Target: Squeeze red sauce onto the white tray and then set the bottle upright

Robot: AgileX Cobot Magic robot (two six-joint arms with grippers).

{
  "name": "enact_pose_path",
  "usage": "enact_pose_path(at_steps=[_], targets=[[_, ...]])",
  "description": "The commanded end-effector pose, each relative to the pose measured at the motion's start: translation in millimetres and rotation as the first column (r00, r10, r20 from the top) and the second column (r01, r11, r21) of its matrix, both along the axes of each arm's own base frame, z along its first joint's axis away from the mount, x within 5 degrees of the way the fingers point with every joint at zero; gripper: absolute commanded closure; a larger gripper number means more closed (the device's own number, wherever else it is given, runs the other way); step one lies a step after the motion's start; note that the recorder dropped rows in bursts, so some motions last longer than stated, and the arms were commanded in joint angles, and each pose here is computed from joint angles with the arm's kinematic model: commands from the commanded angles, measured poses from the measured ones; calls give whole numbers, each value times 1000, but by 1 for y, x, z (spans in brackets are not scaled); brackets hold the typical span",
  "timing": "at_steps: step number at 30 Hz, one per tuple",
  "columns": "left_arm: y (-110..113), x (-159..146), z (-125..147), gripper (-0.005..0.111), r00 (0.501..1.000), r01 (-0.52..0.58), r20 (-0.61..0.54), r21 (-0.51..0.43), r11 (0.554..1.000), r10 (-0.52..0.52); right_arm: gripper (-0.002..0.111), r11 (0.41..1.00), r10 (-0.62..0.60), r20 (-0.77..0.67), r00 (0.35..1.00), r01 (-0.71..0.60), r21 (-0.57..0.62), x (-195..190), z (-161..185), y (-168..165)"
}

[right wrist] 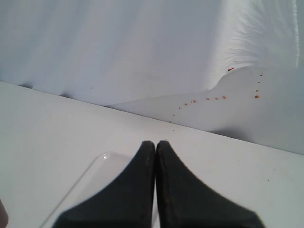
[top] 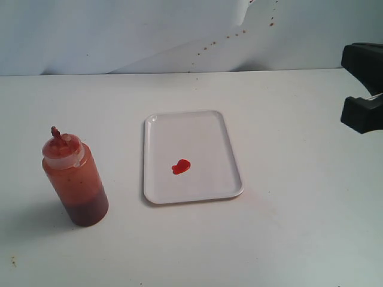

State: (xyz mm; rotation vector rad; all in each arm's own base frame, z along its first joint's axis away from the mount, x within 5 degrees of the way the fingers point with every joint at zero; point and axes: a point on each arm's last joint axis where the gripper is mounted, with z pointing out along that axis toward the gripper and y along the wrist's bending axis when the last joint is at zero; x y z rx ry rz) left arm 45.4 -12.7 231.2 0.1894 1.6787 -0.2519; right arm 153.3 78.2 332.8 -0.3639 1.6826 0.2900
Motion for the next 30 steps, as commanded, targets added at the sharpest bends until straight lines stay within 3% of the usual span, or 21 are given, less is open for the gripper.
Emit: enact_pose_path(at_steps=[1,18,30], targets=[[0,0,-9,107,998,4,-57,21,1000,-3,108,1000,-4,-1,1000,4,2,0,0,-1],[-3,8,-41,107,999,6,-53,18,1000,-5,108,1000,-4,-1,1000,4,2,0,0,-1],[-3,8,-40,107,999,6,-40,14,1000,-5,108,1000,-4,-1,1000,4,2,0,0,-1]])
